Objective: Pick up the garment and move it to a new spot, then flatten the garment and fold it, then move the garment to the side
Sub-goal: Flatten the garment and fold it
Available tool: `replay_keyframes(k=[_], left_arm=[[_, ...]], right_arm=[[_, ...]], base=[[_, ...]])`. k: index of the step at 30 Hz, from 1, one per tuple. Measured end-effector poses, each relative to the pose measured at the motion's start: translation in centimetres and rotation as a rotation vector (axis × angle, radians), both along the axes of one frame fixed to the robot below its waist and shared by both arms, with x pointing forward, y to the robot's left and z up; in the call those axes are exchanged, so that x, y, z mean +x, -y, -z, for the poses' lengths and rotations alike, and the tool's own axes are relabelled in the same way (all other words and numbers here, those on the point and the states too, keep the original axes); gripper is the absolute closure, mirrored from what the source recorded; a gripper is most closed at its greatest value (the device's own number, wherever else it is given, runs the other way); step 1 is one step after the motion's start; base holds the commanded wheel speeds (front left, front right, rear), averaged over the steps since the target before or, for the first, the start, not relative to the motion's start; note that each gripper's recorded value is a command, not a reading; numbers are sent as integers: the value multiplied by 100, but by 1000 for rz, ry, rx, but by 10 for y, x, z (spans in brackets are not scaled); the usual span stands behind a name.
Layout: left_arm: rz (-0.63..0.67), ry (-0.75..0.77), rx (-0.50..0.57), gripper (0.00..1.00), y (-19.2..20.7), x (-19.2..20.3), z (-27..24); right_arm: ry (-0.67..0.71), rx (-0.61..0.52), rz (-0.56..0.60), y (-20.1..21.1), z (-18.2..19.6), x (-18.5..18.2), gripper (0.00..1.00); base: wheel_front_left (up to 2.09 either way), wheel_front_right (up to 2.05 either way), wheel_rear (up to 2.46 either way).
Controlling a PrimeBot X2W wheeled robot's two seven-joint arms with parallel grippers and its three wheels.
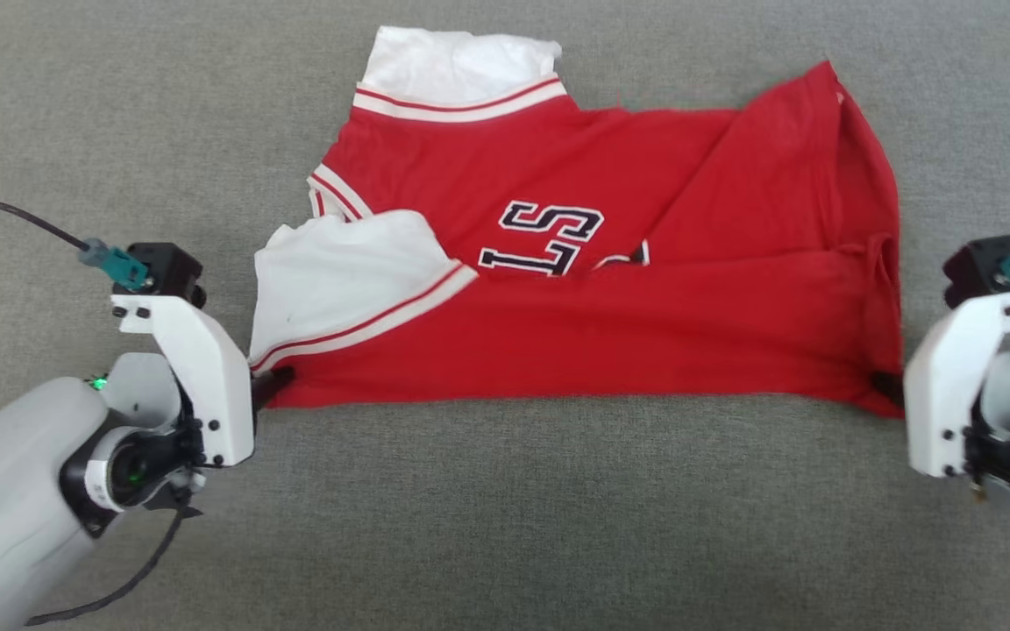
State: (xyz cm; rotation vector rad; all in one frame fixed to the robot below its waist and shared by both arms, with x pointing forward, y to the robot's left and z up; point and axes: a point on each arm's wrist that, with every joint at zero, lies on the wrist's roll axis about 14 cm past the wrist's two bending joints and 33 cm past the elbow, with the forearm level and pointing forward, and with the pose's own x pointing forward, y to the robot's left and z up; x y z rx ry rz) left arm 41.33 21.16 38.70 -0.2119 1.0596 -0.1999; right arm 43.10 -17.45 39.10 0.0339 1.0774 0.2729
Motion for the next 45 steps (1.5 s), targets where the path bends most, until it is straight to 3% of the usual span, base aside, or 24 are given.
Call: replay_keyframes(k=[11,24,25,26,27,28,29,35,45], left_arm=[[14,-4,32,100,0,-29,-25],[-9,-160,-10,100,15,-75,7],[-15,-176,-12,100,14,-77,12],[-15,-187,-10,68,14,-79,15],[-13,-195,-7,68,13,-80,17],[-13,-198,-7,10,12,-80,19],[-13,-202,-5,0,11,-79,20],[-4,-143,23,0,0,-58,4],[85,31,130,0,-11,11,-54]], right_arm=[[-91,-18,-37,14,-20,-36,100],[-215,-9,13,18,9,-76,100],[-216,-7,16,17,12,-77,78],[-214,-13,18,18,14,-76,60],[-210,-15,18,17,15,-76,60],[-207,-12,20,17,16,-75,43],[-197,-10,21,16,16,-74,0],[-90,-16,39,20,1,-61,0],[249,45,166,24,-54,-33,0]], base=[[0,0,0],[0,0,0],[0,0,0],[0,0,0],[0,0,0],[0,0,0],[0,0,0],[0,0,0],[0,0,0]])
